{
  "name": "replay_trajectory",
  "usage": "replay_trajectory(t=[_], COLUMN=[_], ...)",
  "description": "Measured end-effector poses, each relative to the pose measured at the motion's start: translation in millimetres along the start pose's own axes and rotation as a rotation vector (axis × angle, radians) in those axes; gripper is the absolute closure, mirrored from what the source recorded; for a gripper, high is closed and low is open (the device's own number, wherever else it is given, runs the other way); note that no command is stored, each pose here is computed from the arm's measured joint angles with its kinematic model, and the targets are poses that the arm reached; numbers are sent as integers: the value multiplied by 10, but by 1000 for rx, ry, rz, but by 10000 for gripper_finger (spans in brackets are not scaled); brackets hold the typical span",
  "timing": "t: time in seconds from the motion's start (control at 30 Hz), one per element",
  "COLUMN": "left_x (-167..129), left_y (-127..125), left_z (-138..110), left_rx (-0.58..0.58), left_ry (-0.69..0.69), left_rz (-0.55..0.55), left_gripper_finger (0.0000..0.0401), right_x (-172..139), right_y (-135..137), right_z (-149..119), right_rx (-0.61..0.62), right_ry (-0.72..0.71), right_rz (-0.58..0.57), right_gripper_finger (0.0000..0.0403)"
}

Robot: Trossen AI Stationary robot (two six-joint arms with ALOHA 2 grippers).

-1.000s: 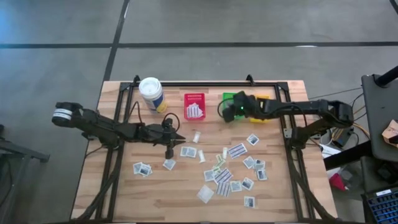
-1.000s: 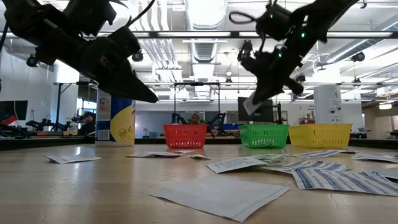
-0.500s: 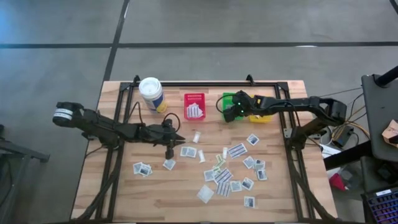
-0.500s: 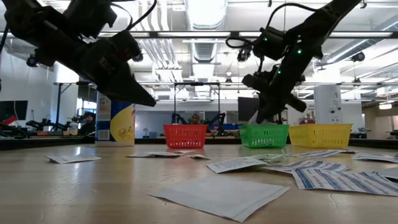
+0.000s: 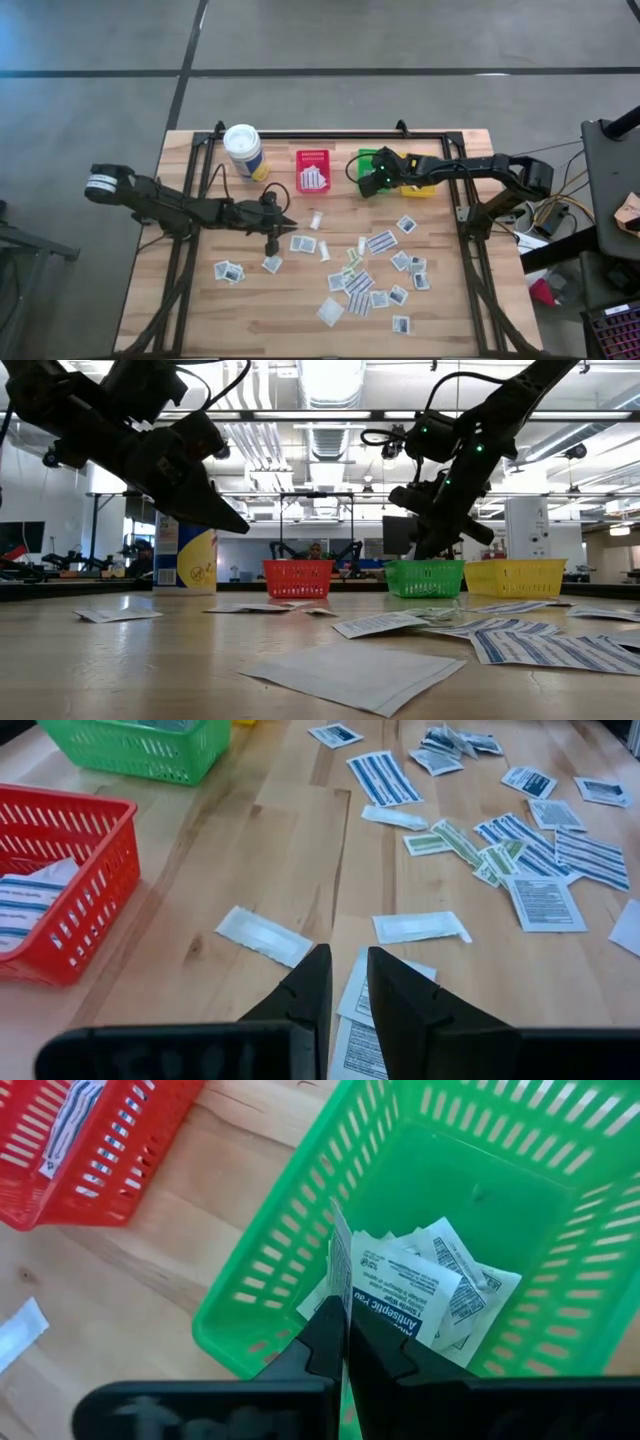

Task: Pick & Place First Aid Supplies
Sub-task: Put the alcohol pad in the green bin, then put the green bandage in the yellow bin

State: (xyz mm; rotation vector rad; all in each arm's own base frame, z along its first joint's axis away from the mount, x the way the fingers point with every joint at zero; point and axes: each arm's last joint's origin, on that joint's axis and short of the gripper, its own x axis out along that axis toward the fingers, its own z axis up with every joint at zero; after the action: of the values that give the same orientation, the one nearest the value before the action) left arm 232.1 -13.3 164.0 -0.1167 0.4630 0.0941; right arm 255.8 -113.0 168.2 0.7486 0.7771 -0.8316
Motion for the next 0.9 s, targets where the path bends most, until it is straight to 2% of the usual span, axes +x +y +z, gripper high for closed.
replay_trajectory(t=[0.43, 0.73, 0.9], left_x=[-1, -3, -11], left_y=[-7, -13, -47], left_z=[42, 69, 124], left_rx=[36, 78, 76], left_ry=[-44, -72, -123], left_rz=[-7, -15, -109], left_gripper_finger=[337, 337, 337], right_x=[-1, -7, -97], right_y=[1, -2, -5], right_z=[-1, 3, 54], right_rx=[2, 3, 16], right_ry=[1, 5, -2], right_rz=[0, 7, 56], right_gripper_finger=[391, 323, 295])
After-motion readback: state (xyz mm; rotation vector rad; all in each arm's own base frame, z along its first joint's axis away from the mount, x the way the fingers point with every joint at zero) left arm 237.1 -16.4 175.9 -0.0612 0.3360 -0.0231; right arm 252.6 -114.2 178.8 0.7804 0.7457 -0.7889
